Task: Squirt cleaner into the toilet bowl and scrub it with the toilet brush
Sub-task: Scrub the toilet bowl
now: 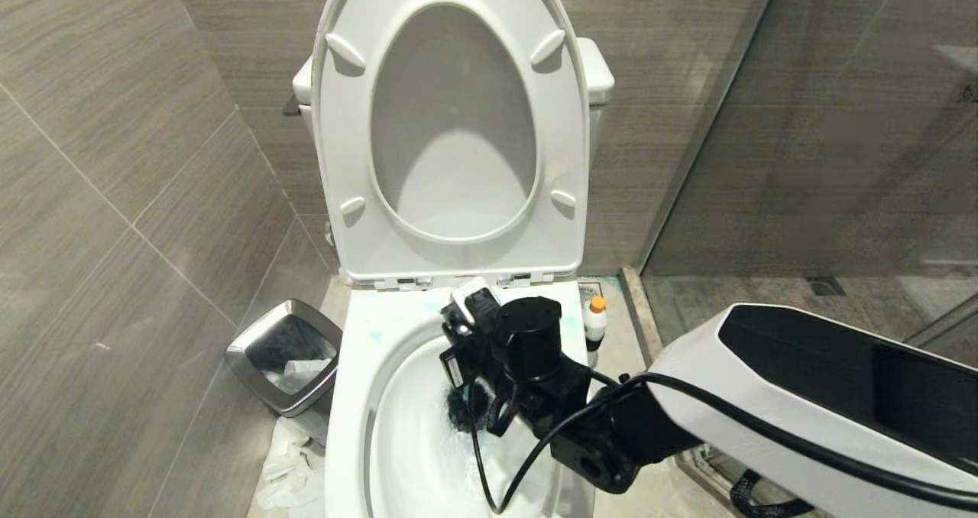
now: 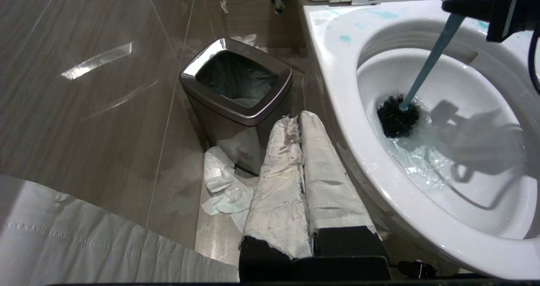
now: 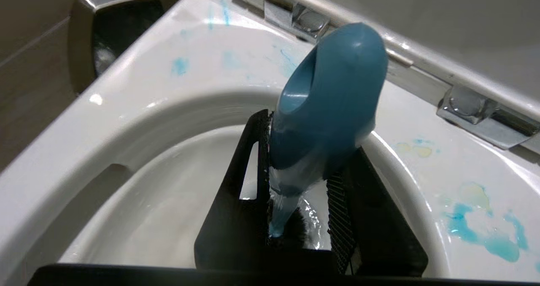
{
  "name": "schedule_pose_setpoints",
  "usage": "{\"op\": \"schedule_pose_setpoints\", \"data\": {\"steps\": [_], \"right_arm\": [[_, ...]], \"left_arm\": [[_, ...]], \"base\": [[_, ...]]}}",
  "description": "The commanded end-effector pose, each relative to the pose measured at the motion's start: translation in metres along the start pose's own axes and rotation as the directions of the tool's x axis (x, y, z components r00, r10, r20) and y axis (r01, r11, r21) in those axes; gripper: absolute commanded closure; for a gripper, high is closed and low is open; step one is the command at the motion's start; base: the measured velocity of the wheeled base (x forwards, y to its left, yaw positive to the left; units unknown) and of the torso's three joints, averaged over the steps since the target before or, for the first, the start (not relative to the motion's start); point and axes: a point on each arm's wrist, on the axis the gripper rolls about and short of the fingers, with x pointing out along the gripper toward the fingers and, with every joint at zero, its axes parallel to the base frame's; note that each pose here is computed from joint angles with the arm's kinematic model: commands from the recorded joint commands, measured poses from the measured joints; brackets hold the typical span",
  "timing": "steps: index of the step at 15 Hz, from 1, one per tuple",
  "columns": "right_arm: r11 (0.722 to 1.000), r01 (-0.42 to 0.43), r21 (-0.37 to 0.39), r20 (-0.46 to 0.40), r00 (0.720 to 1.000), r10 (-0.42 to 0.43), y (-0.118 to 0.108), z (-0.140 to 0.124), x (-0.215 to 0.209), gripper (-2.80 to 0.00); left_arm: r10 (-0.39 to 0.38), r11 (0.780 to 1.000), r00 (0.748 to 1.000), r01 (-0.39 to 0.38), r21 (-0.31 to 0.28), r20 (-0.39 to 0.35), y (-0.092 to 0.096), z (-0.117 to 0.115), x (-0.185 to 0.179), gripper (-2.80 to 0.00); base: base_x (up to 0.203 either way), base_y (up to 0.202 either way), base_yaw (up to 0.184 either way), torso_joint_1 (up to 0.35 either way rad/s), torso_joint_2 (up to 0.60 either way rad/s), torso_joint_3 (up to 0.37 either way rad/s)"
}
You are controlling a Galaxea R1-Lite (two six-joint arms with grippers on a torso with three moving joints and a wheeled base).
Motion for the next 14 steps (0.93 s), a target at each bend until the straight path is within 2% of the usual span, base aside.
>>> {"op": "schedule_pose_setpoints", "data": {"steps": [1,4,8,9,11,14], "right_arm": [[1.0,0.008,-0.013,-0.023,1.0,-0.008,0.002,-0.014,0.006,0.0],[1.0,0.026,0.006,0.041,0.999,-0.026,-0.006,0.023,-0.012,0.0],[0.999,0.018,0.042,0.145,0.989,-0.024,-0.017,0.08,-0.06,0.0],[0.999,0.01,0.048,0.149,0.989,-0.017,-0.018,0.086,-0.075,0.0],[0.999,0.001,0.047,0.118,0.993,-0.007,-0.02,0.082,-0.093,0.0],[0.997,0.016,0.07,0.105,0.994,-0.024,-0.021,0.08,-0.097,0.0]], "left_arm": [[0.0,1.0,1.0,0.0,0.0,-0.003,0.0,0.0,0.0,0.0],[0.0,1.0,1.0,0.0,0.0,-0.003,0.0,0.0,0.0,0.0],[0.0,1.0,1.0,0.0,0.0,-0.003,0.0,0.0,0.0,0.0],[0.0,1.0,1.0,0.0,0.0,-0.003,0.0,0.0,0.0,0.0],[0.0,1.0,1.0,0.0,0.001,-0.003,0.0,0.0,0.0,0.0],[0.0,1.0,1.0,0.0,0.0,-0.003,0.0,0.0,0.0,0.0]], "base": [[0.0,0.0,0.0,0.0,0.0,0.0],[0.0,0.0,0.0,0.0,0.0,0.0],[0.0,0.0,0.0,0.0,0.0,0.0],[0.0,0.0,0.0,0.0,0.0,0.0],[0.0,0.0,0.0,0.0,0.0,0.0],[0.0,0.0,0.0,0.0,0.0,0.0]]}}
